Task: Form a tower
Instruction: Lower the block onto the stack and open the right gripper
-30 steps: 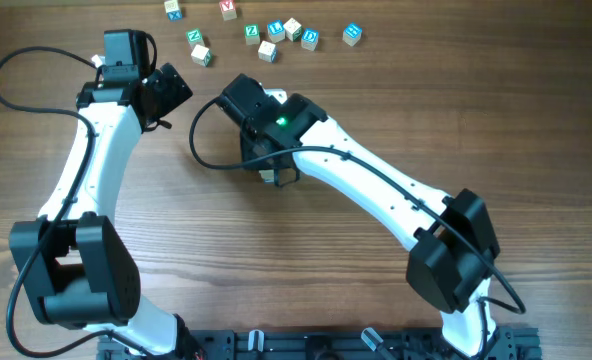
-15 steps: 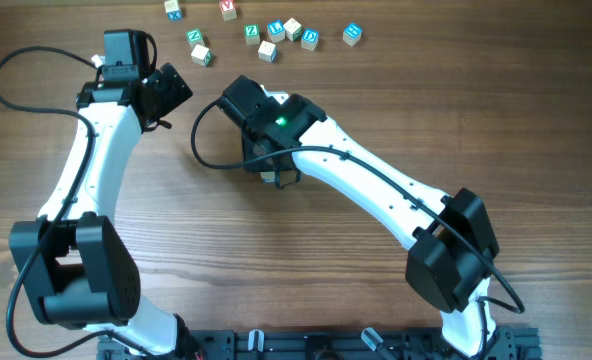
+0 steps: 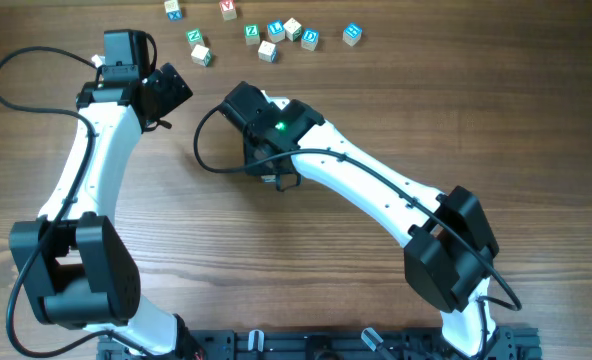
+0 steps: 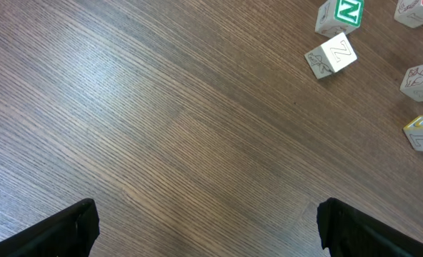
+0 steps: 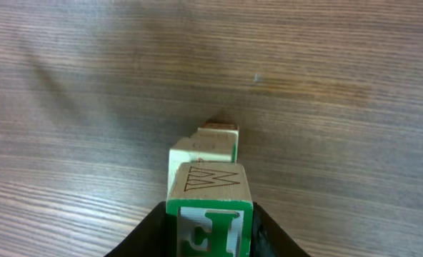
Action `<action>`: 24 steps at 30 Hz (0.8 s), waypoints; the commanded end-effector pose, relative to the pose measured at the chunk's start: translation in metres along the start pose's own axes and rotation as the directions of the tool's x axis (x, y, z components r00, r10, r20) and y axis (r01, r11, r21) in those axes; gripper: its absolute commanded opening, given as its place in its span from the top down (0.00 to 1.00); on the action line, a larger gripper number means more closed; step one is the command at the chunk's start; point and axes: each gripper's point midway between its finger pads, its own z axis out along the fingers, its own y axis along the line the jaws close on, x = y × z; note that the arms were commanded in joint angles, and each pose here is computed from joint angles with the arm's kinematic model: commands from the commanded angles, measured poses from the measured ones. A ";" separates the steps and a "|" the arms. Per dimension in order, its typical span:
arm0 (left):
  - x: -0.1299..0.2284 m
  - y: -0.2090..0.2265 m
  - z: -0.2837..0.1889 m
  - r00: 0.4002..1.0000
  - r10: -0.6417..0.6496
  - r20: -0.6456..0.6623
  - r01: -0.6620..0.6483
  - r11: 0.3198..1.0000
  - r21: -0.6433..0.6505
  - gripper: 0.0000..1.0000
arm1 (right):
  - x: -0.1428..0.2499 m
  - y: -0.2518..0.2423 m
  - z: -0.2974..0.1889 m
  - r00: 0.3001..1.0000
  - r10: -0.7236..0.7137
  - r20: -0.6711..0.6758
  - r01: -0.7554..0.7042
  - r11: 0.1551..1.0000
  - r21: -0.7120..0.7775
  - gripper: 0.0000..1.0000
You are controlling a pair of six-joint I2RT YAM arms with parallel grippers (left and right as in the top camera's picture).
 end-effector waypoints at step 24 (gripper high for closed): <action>-0.005 -0.001 0.000 1.000 -0.009 0.012 0.009 1.000 0.000 0.00 | 0.000 0.008 0.008 1.000 -0.016 -0.003 0.016 1.000 -0.026 0.62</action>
